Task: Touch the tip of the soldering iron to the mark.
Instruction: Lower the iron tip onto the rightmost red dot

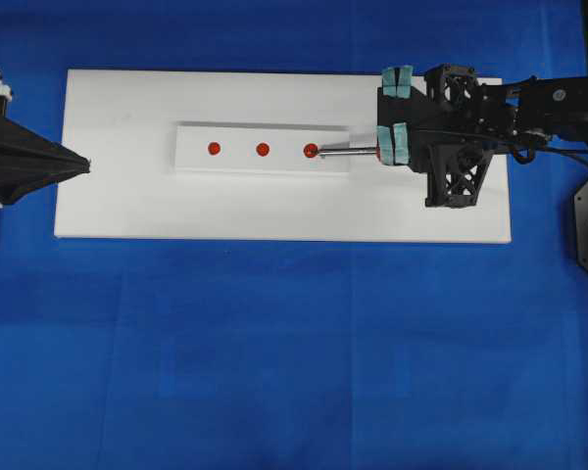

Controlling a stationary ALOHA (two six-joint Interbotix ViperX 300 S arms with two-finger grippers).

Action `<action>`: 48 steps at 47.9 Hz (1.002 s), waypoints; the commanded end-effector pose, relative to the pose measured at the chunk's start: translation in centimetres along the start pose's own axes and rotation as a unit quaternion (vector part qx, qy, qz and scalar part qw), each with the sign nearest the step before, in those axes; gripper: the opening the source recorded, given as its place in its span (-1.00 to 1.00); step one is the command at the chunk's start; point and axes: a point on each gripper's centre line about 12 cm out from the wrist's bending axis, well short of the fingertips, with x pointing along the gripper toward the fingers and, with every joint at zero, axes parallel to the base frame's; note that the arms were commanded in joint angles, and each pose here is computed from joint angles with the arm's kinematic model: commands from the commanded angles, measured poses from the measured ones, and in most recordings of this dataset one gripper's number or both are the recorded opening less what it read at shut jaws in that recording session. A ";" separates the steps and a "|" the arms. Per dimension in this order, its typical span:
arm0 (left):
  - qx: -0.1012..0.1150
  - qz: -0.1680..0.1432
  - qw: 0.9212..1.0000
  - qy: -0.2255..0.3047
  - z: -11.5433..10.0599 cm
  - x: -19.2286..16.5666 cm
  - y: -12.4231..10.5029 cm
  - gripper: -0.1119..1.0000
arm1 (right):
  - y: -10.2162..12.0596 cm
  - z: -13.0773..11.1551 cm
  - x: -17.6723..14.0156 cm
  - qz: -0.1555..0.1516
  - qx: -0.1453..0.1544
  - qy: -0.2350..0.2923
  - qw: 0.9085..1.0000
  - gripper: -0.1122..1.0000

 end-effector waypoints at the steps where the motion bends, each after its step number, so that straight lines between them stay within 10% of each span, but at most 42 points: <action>1: 0.002 0.000 1.000 -0.003 0.2 0.2 0.0 -0.80 | -0.1 0.7 -0.5 -0.001 0.001 -0.014 1.000 -0.69; 48: 0.002 -0.001 1.000 -0.004 0.3 0.2 0.0 -0.80 | -0.1 0.7 -0.8 -0.001 0.002 -0.010 1.000 -0.69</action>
